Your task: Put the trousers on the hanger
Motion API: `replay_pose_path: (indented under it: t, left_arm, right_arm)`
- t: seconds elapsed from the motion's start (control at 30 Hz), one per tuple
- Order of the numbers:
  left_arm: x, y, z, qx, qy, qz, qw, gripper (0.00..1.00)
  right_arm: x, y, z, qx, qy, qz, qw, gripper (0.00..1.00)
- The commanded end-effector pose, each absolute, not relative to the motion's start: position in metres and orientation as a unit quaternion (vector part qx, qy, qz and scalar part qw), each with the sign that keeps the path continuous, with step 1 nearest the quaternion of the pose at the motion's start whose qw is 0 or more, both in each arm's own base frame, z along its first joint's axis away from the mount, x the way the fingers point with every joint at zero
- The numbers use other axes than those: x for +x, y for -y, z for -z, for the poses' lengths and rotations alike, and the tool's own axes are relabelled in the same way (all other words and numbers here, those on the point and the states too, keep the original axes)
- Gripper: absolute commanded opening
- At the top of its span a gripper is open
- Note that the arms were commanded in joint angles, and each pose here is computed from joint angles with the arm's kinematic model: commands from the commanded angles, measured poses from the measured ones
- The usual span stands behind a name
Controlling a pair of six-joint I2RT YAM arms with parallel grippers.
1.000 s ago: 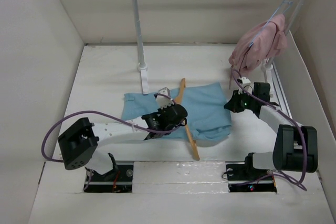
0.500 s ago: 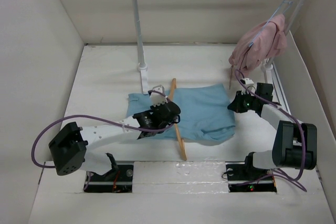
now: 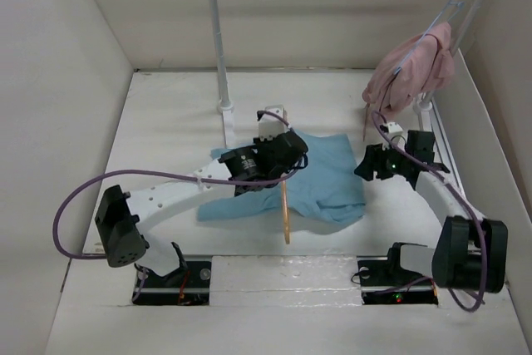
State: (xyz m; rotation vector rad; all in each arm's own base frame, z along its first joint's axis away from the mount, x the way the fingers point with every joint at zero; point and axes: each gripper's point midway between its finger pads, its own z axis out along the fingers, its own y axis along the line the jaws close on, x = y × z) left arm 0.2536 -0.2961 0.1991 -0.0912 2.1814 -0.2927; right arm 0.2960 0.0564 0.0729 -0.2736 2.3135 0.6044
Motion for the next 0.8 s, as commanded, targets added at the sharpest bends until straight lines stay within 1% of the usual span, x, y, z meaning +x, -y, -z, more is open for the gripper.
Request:
replay_pose_path:
  t: [0.0, 0.03, 0.07, 0.1, 0.13, 0.17, 0.23, 0.27, 0.3, 0.4, 0.57, 0.63, 0.67, 0.77]
  left_arm:
    - [0.269, 0.304, -0.316, -0.074, -0.827, 0.195, 0.522, 0.00]
    - [0.267, 0.302, -0.326, -0.065, -0.827, 0.194, 0.524, 0.00]
    - [0.268, 0.302, -0.338, -0.066, -0.824, 0.199, 0.527, 0.00]
    - [0.269, 0.305, -0.363, -0.071, -0.813, 0.215, 0.536, 0.00]
    - [0.268, 0.304, -0.369, -0.066, -0.815, 0.213, 0.535, 0.00]
    - [0.269, 0.306, -0.374, -0.058, -0.814, 0.211, 0.537, 0.00]
    - [0.268, 0.309, -0.398, -0.055, -0.804, 0.233, 0.544, 0.00]
    - [0.269, 0.312, -0.401, -0.047, -0.804, 0.232, 0.546, 0.00]
    - [0.269, 0.313, -0.413, -0.049, -0.797, 0.243, 0.551, 0.00]
    - [0.271, 0.320, -0.423, -0.042, -0.793, 0.251, 0.554, 0.00]
    - [0.275, 0.329, -0.435, -0.039, -0.785, 0.261, 0.560, 0.00]
    - [0.275, 0.331, -0.441, -0.040, -0.780, 0.271, 0.563, 0.00]
    - [0.275, 0.333, -0.442, -0.039, -0.780, 0.273, 0.562, 0.00]
    - [0.274, 0.332, -0.455, -0.041, -0.771, 0.285, 0.568, 0.00]
  right_arm:
    - [0.297, -0.077, -0.144, -0.155, -0.858, -0.246, 0.424, 0.70]
    - [0.294, -0.083, -0.185, -0.175, -0.832, -0.239, 0.469, 0.73]
    - [0.282, -0.092, -0.199, -0.181, -0.827, -0.250, 0.469, 0.77]
    - [0.275, -0.098, -0.218, -0.190, -0.816, -0.255, 0.483, 0.78]
    - [0.263, -0.107, -0.241, -0.205, -0.797, -0.267, 0.501, 0.79]
    - [0.251, -0.125, -0.262, -0.224, -0.783, -0.291, 0.502, 0.79]
    - [0.238, -0.147, -0.287, -0.239, -0.757, -0.325, 0.514, 0.79]
    - [0.229, -0.157, -0.319, -0.230, -0.726, -0.349, 0.546, 0.82]
    - [0.217, -0.170, -0.335, -0.238, -0.705, -0.370, 0.556, 0.83]
    - [0.204, -0.180, -0.380, -0.227, -0.663, -0.397, 0.593, 0.88]
    - [0.189, -0.229, -0.398, -0.256, -0.635, -0.453, 0.570, 0.91]
    - [0.196, -0.242, -0.394, -0.243, -0.644, -0.451, 0.568, 0.92]
    - [0.190, -0.254, -0.394, -0.249, -0.639, -0.463, 0.562, 0.92]
    - [0.198, -0.271, -0.374, -0.235, -0.662, -0.461, 0.542, 0.93]
